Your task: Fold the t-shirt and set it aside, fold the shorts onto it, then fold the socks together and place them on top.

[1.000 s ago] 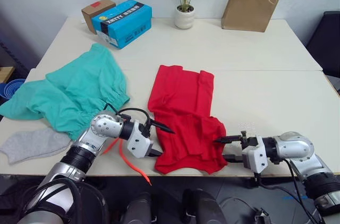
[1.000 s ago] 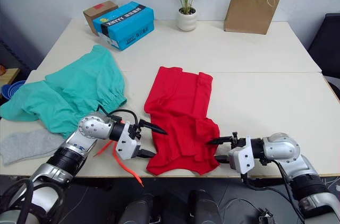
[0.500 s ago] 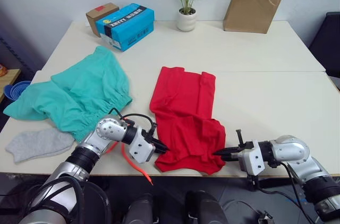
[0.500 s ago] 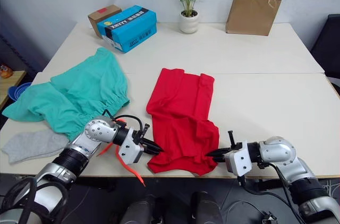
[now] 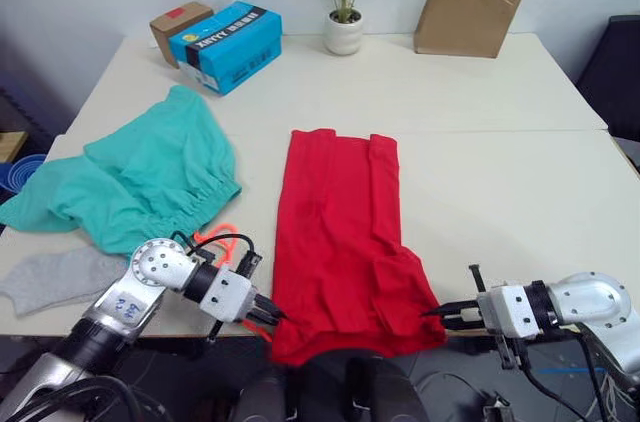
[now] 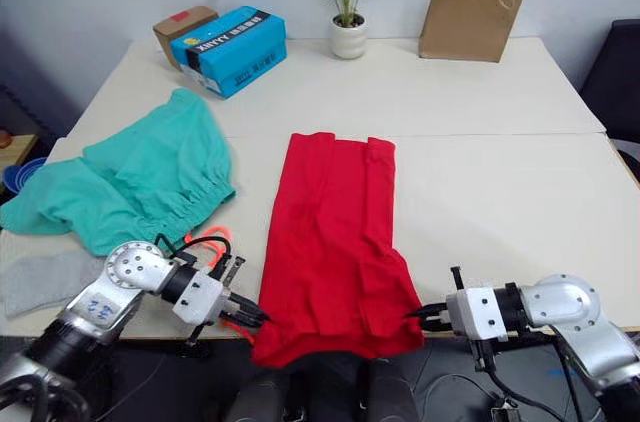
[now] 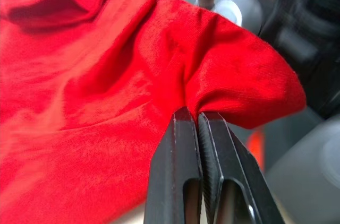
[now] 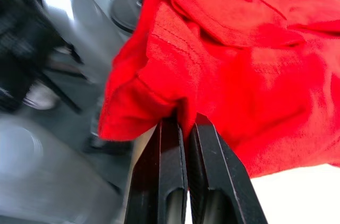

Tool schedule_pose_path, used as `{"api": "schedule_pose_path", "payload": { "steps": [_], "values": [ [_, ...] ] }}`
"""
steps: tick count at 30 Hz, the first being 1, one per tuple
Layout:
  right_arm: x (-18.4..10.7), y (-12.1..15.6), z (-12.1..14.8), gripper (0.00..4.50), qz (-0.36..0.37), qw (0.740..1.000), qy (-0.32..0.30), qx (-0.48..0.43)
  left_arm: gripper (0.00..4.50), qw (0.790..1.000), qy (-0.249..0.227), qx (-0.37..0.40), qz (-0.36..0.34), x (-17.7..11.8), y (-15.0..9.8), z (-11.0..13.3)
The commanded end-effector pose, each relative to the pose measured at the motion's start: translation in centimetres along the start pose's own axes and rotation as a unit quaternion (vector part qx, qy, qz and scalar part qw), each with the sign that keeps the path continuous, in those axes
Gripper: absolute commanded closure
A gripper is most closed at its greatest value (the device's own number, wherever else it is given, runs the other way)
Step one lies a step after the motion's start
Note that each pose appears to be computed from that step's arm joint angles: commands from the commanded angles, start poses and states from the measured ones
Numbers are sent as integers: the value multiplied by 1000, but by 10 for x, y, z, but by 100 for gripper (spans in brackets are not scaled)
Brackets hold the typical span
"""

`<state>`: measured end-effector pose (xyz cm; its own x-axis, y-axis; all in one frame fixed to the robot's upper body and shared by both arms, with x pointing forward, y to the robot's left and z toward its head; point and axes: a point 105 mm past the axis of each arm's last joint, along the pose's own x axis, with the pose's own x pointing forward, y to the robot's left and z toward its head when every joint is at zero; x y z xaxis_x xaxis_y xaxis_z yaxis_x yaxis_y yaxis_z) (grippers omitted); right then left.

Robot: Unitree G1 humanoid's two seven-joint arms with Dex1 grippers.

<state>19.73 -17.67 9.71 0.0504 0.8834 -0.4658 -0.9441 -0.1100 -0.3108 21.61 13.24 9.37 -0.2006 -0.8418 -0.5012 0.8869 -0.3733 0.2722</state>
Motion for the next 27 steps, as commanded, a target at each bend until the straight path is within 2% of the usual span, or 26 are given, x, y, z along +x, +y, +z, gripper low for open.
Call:
{"api": "schedule_pose_path", "payload": {
  "steps": [1,3,7,10,12,14,16,18,20,23,27],
  "values": [
    [-6,3,14,450,4,1000,-5,20,446,999,-4,-35,-23,-8,-15,15],
    [-6,7,15,450,8,999,-6,33,446,998,-4,-48,-31,-7,-20,20],
    [-7,12,21,450,11,997,-12,75,446,996,-40,-83,-17,-3,-24,34],
    [-13,-2,31,450,-15,994,-28,108,446,989,-64,-129,25,-11,-14,40],
    [-22,-28,43,450,-51,989,-52,132,446,974,-108,-173,98,-29,13,49],
    [-30,-55,53,450,-80,983,-75,146,446,959,-132,-196,156,-49,41,52],
    [-33,-74,57,450,-105,979,-91,151,446,952,-144,-198,184,-60,59,54],
    [-38,-106,56,450,-160,975,-94,121,446,940,-161,-210,213,-71,82,57],
    [-39,-130,54,450,-194,969,-104,114,446,924,-161,-251,239,-77,103,53],
    [-31,-164,45,450,-228,958,-111,133,446,883,-164,-288,333,-89,144,38],
    [-16,-193,30,450,-252,951,-99,147,446,859,-165,-316,367,-91,165,28]
  ]
}}
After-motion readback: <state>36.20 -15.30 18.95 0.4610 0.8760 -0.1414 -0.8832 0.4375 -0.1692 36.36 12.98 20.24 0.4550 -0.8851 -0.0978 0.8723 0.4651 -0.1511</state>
